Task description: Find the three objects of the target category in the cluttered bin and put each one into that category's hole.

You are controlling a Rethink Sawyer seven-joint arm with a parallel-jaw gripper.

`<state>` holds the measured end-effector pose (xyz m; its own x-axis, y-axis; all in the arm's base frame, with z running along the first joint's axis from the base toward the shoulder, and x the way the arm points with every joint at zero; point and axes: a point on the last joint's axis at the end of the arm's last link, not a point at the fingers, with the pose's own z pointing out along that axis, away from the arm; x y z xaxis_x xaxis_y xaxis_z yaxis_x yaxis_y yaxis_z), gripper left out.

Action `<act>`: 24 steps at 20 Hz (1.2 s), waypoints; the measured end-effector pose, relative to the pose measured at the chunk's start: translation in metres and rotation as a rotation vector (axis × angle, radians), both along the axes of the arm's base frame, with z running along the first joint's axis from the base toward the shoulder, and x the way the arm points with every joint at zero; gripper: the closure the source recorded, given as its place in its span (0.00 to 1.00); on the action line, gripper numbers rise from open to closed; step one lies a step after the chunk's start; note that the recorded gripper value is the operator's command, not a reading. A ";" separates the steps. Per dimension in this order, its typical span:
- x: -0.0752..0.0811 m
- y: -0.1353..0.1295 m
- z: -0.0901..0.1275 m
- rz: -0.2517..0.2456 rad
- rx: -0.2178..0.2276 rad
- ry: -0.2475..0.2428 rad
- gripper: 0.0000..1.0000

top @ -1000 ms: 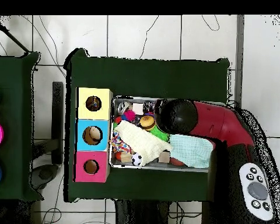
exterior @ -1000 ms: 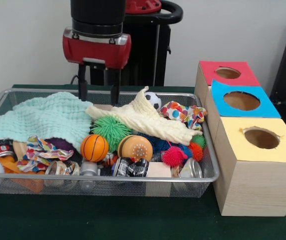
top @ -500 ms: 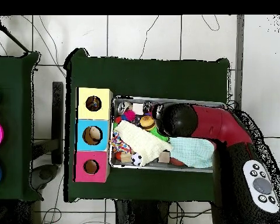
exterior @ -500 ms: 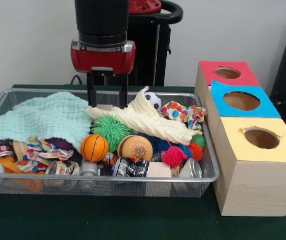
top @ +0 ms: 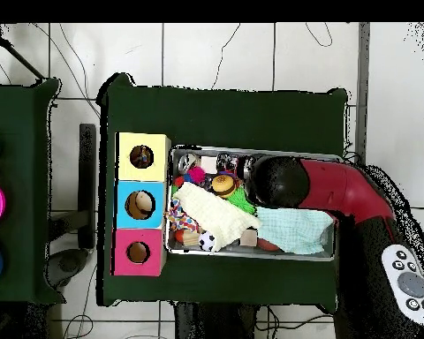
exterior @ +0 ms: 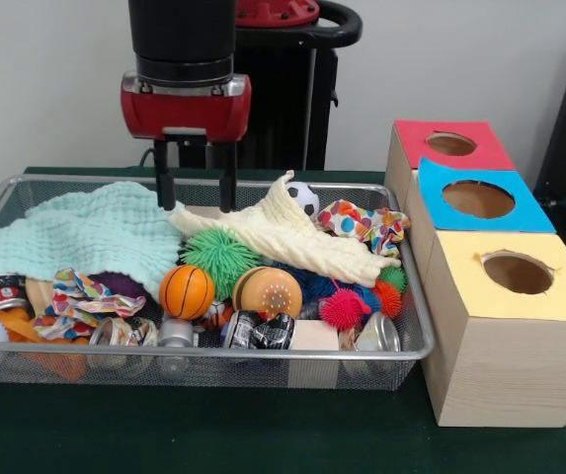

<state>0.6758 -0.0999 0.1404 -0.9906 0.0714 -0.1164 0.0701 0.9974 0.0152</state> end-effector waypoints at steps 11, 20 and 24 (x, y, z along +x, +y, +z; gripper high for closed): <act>-0.004 -0.031 0.007 -0.030 -0.018 0.019 0.00; -0.006 -0.051 0.007 -0.046 -0.029 0.025 0.00; -0.002 -0.047 0.008 -0.039 -0.033 0.018 0.00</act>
<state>0.6738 -0.1471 0.1489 -0.9891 0.1062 -0.1016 0.1086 0.9939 -0.0188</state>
